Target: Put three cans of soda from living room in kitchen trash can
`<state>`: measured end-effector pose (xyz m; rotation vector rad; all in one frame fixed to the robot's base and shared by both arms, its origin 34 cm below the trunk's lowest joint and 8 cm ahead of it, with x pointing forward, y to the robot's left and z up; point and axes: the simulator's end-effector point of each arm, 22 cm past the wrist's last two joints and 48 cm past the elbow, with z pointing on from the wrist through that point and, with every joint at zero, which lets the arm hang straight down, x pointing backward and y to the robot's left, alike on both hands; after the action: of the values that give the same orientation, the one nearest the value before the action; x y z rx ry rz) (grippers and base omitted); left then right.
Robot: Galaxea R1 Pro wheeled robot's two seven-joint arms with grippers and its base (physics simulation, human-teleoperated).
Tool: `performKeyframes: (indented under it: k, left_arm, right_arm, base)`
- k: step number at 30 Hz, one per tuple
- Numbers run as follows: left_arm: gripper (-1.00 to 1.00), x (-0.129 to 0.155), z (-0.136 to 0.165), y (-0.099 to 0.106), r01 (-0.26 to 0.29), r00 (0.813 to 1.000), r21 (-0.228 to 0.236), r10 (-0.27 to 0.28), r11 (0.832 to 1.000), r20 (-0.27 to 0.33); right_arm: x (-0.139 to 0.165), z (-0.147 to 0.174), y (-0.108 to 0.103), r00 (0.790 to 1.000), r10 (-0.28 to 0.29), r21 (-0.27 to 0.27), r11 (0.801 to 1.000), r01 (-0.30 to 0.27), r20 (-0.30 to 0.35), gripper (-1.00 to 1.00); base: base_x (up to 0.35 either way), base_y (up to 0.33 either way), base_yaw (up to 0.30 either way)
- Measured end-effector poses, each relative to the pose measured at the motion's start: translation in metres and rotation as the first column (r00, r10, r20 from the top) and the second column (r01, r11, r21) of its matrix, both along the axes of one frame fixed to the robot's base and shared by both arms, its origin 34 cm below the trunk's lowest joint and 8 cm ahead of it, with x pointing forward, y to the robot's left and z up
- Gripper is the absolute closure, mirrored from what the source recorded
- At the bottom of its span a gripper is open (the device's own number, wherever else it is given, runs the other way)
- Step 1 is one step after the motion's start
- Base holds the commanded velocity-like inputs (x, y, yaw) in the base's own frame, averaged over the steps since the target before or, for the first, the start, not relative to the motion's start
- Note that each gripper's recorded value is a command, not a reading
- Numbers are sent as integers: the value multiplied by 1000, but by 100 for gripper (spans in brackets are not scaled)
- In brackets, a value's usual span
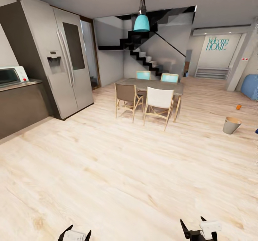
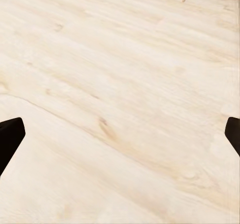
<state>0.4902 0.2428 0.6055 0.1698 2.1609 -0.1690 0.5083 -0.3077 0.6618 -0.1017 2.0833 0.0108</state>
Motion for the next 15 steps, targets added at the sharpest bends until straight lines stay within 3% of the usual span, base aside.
performKeyframes:
  k: [15]
  left_arm:
    - [-100,-5,-7,0,-1,1000,-2,1,1000,-19]
  right_arm:
    - [-3,-7,-1,1000,-2,1,1000,2,-18,-100]
  base:
    - [260,215,-142]
